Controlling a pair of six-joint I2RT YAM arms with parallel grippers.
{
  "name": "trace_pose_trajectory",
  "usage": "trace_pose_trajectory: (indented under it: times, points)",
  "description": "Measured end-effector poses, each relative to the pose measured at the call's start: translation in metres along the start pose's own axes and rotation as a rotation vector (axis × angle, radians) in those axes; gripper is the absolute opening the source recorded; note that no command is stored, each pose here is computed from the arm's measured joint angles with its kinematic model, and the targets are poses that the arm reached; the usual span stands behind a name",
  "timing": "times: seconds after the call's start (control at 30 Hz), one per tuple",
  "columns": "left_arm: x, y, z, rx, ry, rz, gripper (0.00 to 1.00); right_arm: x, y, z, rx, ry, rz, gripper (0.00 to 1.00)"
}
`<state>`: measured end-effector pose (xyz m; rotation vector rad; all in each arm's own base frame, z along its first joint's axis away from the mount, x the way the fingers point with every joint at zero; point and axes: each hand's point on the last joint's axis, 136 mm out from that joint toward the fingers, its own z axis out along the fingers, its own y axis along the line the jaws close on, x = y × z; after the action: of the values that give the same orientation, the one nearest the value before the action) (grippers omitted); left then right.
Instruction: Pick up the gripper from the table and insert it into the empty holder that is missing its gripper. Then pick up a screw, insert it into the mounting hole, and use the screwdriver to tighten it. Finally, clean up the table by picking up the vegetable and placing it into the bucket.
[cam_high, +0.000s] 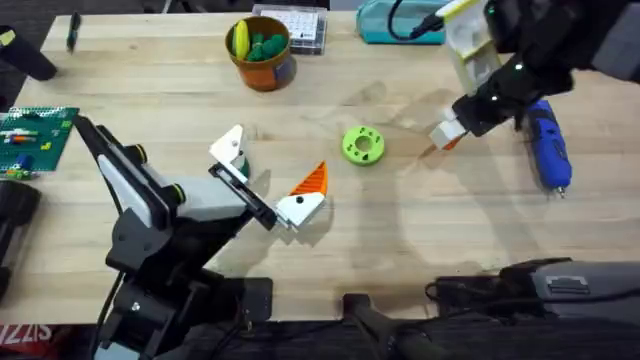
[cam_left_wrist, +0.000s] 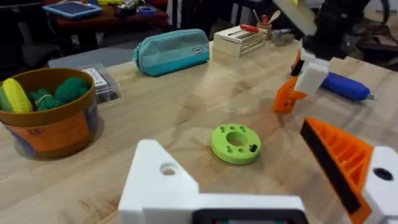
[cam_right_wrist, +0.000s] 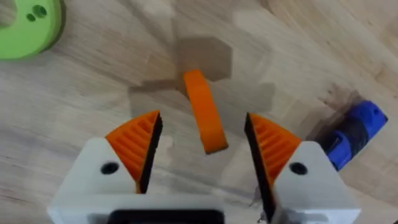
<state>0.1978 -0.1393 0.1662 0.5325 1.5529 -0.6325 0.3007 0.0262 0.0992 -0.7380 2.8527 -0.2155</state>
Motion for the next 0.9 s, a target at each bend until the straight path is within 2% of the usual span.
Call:
trace_pose_trajectory:
  times: [0.03, 0.2, 0.57, 0.77, 0.9]
  points:
    - [0.000, 0.000, 0.000, 0.000, 0.000, 0.000, 0.987, -0.005, -0.001, 0.007, -0.001, -0.003, -0.042, 0.815]
    - [0.000, 0.000, 0.000, 0.000, 0.000, 0.000, 0.987, -0.009, -0.002, 0.007, 0.005, -0.019, -0.073, 0.815]
    - [0.000, 0.000, 0.000, 0.000, 0.000, 0.000, 0.987, -0.001, -0.003, 0.009, -0.035, -0.001, -0.058, 0.815]
    - [0.000, 0.000, 0.000, 0.000, 0.000, 0.000, 0.987, -0.003, 0.004, 0.008, -0.074, -0.015, -0.060, 0.721]
    - [0.000, 0.000, 0.000, 0.000, 0.000, 0.000, 0.987, 0.000, 0.003, 0.008, -0.086, -0.010, -0.049, 0.702]
